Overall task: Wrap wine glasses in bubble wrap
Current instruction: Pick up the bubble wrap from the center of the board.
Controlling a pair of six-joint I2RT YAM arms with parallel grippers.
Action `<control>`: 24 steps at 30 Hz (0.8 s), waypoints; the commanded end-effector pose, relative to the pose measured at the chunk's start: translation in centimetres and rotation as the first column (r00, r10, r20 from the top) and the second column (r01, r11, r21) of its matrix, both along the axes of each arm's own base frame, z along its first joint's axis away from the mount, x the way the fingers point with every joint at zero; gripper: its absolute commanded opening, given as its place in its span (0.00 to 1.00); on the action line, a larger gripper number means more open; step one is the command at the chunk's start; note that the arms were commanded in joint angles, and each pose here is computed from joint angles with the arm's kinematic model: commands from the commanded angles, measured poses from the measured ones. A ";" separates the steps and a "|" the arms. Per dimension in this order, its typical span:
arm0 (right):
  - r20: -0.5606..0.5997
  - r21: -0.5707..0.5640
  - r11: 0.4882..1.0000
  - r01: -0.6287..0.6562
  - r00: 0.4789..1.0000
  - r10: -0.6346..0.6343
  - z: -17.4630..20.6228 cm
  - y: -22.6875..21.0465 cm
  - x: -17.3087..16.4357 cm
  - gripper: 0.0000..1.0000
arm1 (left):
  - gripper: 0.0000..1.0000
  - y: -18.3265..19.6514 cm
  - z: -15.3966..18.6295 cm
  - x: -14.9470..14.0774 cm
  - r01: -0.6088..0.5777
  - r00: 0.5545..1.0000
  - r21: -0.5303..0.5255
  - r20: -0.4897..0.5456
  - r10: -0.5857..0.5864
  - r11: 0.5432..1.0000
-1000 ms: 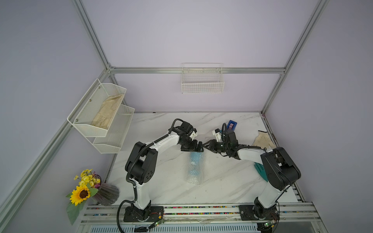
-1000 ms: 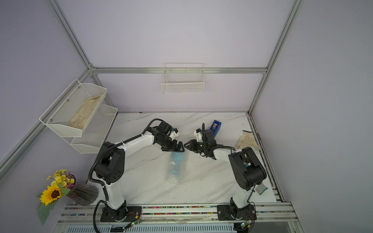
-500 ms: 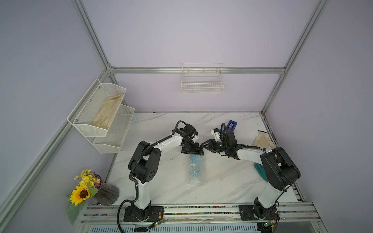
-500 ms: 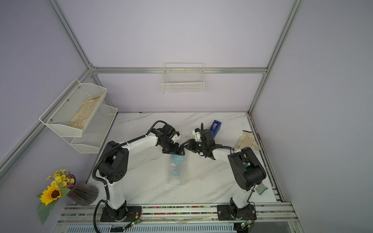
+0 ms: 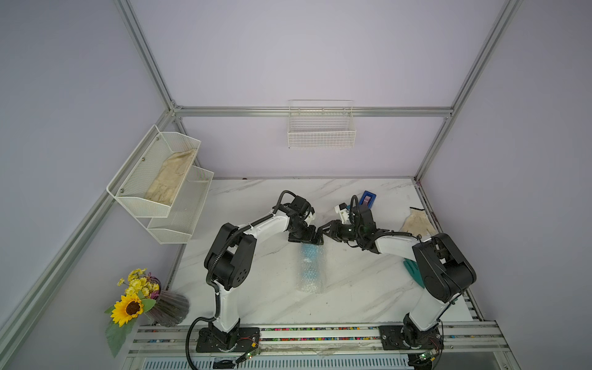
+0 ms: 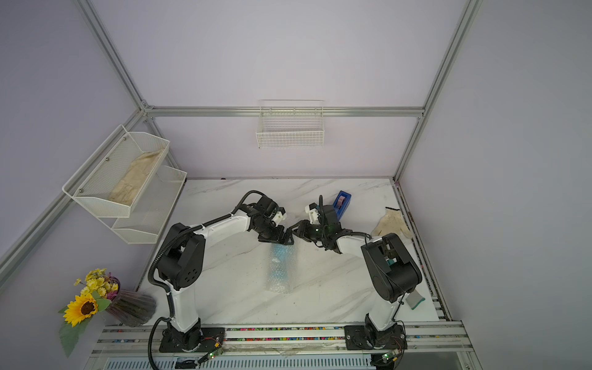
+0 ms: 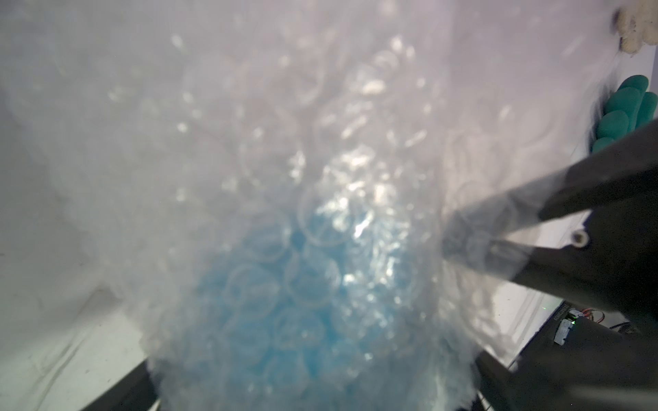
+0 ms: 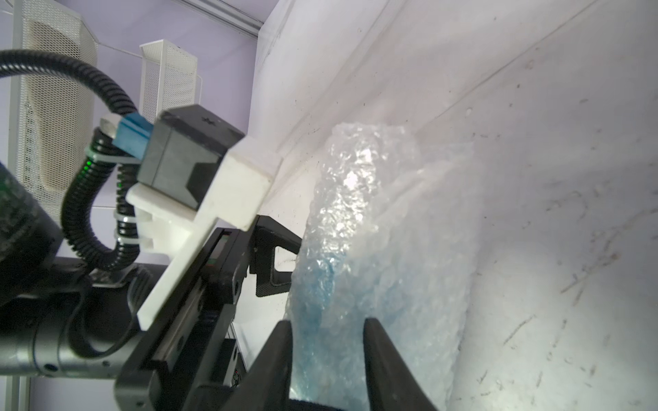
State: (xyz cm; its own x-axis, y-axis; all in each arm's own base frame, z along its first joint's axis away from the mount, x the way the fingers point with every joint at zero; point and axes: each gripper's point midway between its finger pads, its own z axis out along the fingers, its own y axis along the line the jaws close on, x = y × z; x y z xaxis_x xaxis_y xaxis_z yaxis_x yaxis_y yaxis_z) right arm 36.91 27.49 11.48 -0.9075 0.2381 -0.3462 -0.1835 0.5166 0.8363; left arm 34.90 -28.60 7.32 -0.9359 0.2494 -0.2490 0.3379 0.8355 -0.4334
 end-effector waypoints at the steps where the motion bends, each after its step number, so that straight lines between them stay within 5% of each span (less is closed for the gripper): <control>1: 0.035 0.029 0.999 -0.019 0.999 0.018 1.5 0.4 -0.3 0.38 | 1.00 -0.8 1.7 1.2 -0.011 0.998 -0.081 0.064 0.016 0.997; 6: 0.035 0.030 0.999 -0.018 0.999 0.016 1.6 0.2 -0.3 0.38 | 1.00 -0.7 1.3 1.5 -0.033 0.997 -0.071 0.066 0.038 0.997; 13: 0.044 0.036 0.999 -0.009 0.999 0.008 2.3 -0.3 -0.1 0.38 | 0.82 -0.1 0.1 1.5 -0.041 0.998 -0.035 0.043 0.043 0.999; 24: 0.156 0.060 0.996 0.058 0.985 -0.067 7.4 -3.6 0.7 0.38 | 0.81 -0.5 2.2 1.8 -0.002 0.993 -0.078 0.114 0.011 0.997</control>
State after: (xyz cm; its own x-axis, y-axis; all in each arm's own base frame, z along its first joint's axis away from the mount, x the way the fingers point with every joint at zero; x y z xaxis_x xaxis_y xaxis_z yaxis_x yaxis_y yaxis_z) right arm 37.62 25.23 15.49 -0.8718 0.2857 -0.3980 -0.2234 0.4912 0.8419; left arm 36.32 -29.05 7.95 -0.9278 0.2196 -0.3017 0.3418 0.8246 -0.4508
